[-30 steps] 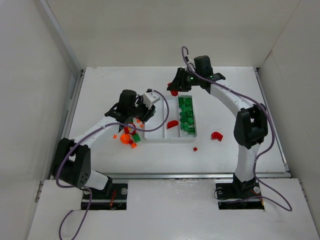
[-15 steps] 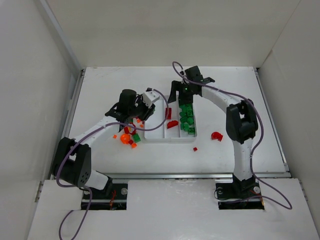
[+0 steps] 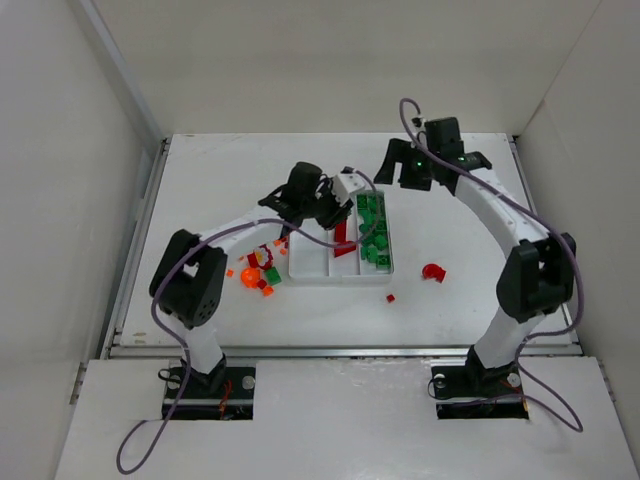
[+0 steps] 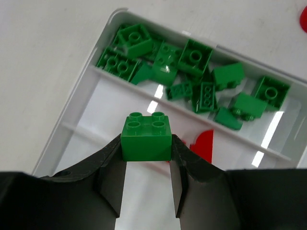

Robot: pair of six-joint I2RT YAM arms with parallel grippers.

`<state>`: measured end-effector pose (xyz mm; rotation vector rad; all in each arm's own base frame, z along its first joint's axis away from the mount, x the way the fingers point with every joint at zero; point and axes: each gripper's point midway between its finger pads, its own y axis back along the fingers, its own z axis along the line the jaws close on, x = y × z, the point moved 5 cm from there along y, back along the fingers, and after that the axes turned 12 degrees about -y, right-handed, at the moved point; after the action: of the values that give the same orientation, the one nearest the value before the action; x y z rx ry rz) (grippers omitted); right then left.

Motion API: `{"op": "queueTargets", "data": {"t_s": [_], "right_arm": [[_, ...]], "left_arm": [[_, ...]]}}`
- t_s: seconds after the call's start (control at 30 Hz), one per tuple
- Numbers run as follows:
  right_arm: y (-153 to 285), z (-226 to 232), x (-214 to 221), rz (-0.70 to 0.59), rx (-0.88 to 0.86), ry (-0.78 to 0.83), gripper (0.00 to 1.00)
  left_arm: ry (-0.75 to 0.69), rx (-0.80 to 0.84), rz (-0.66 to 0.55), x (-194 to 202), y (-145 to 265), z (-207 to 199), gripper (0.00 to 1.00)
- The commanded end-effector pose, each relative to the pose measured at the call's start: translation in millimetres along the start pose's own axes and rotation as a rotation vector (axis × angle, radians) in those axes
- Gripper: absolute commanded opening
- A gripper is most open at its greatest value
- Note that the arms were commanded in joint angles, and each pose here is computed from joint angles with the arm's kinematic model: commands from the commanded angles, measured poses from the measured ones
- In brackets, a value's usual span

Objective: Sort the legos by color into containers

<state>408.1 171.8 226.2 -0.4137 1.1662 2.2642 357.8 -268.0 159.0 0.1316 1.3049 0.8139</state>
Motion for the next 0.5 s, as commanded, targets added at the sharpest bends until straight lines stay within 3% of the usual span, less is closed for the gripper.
{"op": "queueTargets", "data": {"t_s": [0.0, 0.07, 0.17, 0.33, 0.47], "right_arm": [[29.3, -6.7, -6.7, -0.097, 0.048, 0.034, 0.86], [41.0, -15.4, -2.6, -0.109, 0.089, 0.033, 0.86], [51.2, -22.7, -3.1, -0.137, 0.128, 0.035, 0.88], [66.5, -30.7, -9.7, -0.151, 0.171, 0.079, 0.90], [67.6, -42.6, -13.6, -0.116, 0.222, 0.105, 0.90]], "left_arm": [[-0.030, 0.048, -0.065, -37.2, -22.7, -5.3, 0.00], [-0.039, 0.079, -0.075, -40.6, -44.7, -17.3, 0.02], [-0.040, 0.079, -0.113, -49.5, -66.3, -19.8, 0.12], [-0.021, 0.093, -0.146, -67.1, -96.5, -22.0, 0.14], [0.032, 0.114, -0.108, -61.4, -115.6, -26.5, 0.20]]}}
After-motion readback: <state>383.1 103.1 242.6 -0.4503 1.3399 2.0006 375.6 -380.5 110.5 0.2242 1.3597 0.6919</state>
